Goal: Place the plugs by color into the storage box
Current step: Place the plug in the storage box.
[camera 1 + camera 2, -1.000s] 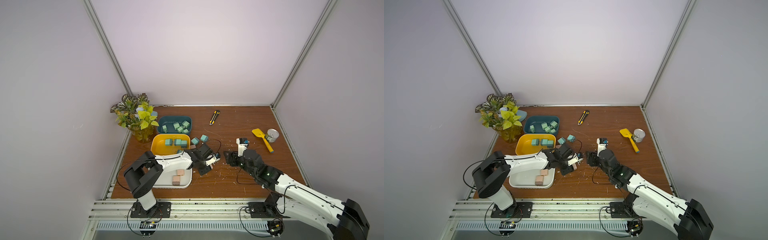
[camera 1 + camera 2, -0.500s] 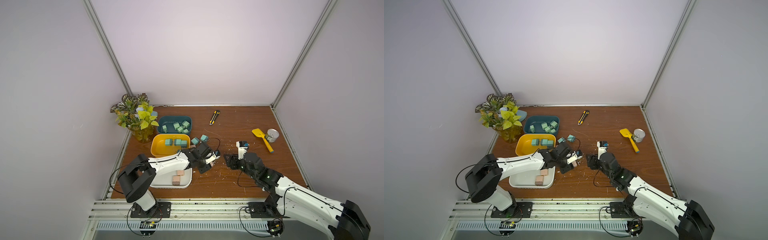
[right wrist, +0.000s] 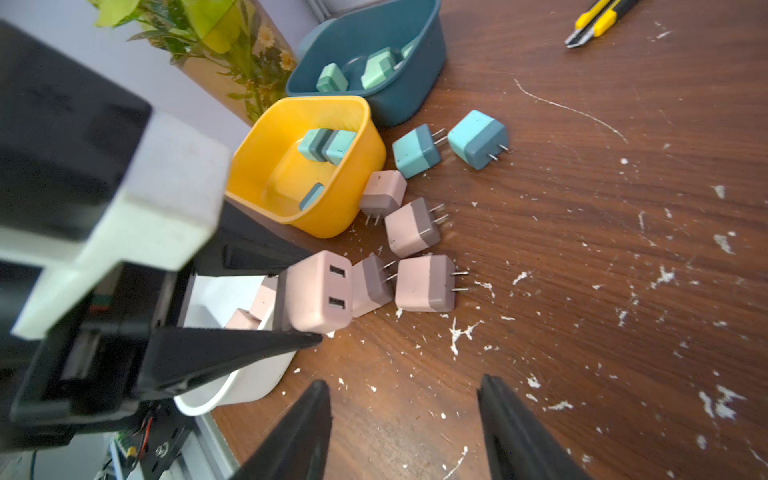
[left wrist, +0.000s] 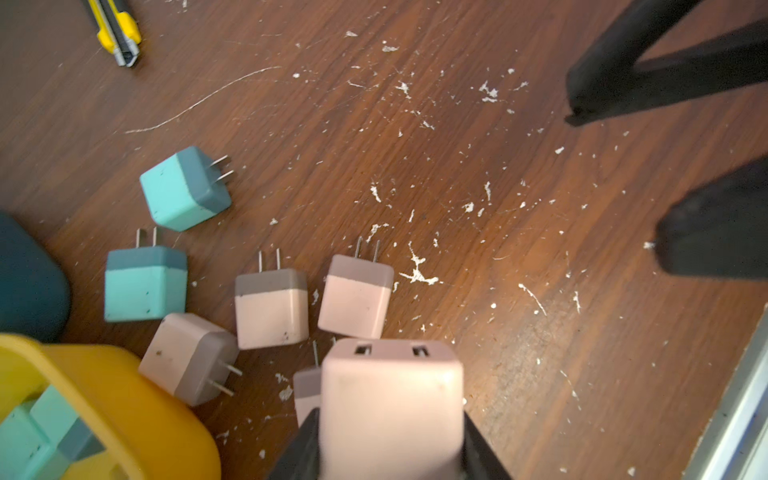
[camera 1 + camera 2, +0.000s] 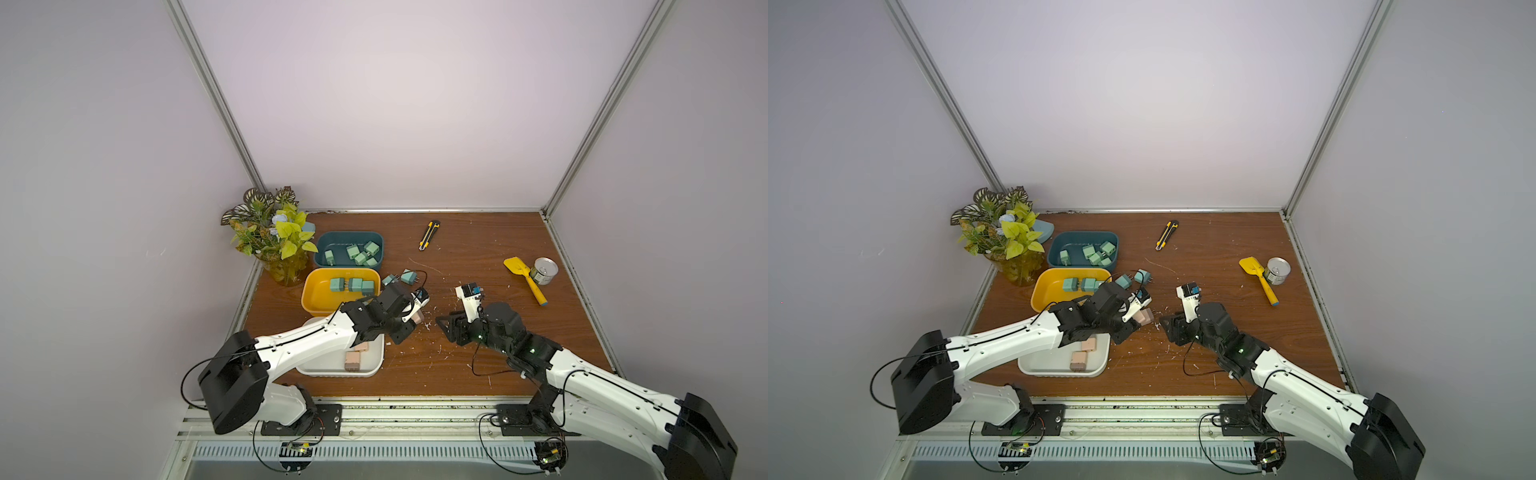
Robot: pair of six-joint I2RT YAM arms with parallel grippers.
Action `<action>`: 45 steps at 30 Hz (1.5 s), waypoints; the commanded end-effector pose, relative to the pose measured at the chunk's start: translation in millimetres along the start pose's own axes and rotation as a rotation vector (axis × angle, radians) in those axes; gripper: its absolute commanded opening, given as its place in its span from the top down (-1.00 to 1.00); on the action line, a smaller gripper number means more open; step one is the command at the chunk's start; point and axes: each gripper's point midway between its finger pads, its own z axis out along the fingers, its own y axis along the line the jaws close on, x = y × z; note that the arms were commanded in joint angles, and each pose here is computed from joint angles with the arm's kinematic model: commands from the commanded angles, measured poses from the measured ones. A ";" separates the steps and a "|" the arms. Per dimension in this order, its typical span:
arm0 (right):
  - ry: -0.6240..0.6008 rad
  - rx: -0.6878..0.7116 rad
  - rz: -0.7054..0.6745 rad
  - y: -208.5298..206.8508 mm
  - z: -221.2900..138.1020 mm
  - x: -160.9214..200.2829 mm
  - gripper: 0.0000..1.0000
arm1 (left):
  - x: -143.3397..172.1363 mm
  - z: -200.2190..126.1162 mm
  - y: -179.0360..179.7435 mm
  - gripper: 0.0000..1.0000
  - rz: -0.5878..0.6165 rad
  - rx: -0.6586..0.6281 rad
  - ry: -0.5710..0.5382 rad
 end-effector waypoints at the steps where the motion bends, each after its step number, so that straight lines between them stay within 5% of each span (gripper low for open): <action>1: -0.105 -0.134 -0.074 34.2 -10.3 -34.4 -0.23 | 15.4 -13.1 12.4 0.12 -0.213 -0.078 0.017; 5: -0.132 -0.166 -0.106 43.4 -11.5 -41.3 -0.22 | 24.6 -29.6 28.3 0.18 -0.373 -0.135 0.005; 10: -0.154 -0.187 -0.127 50.9 -8.9 -48.1 -0.22 | 50.4 -45.4 59.2 0.48 -0.601 -0.193 -0.015; 23: -0.141 -0.181 -0.147 60.3 3.6 -45.0 -0.21 | 80.3 -70.9 102.1 0.93 -0.775 -0.405 -0.117; 34: -0.135 -0.150 -0.161 62.1 12.0 -42.5 -0.21 | 104.0 -81.9 108.7 1.00 -0.933 -0.459 -0.199; 41: -0.098 -0.151 -0.171 69.3 22.9 -34.8 -0.21 | 127.0 -79.2 108.6 0.69 -0.963 -0.493 -0.169; 45: -0.073 -0.122 -0.179 70.4 30.1 -30.8 -0.22 | 133.1 -79.9 111.3 0.00 -0.967 -0.516 -0.179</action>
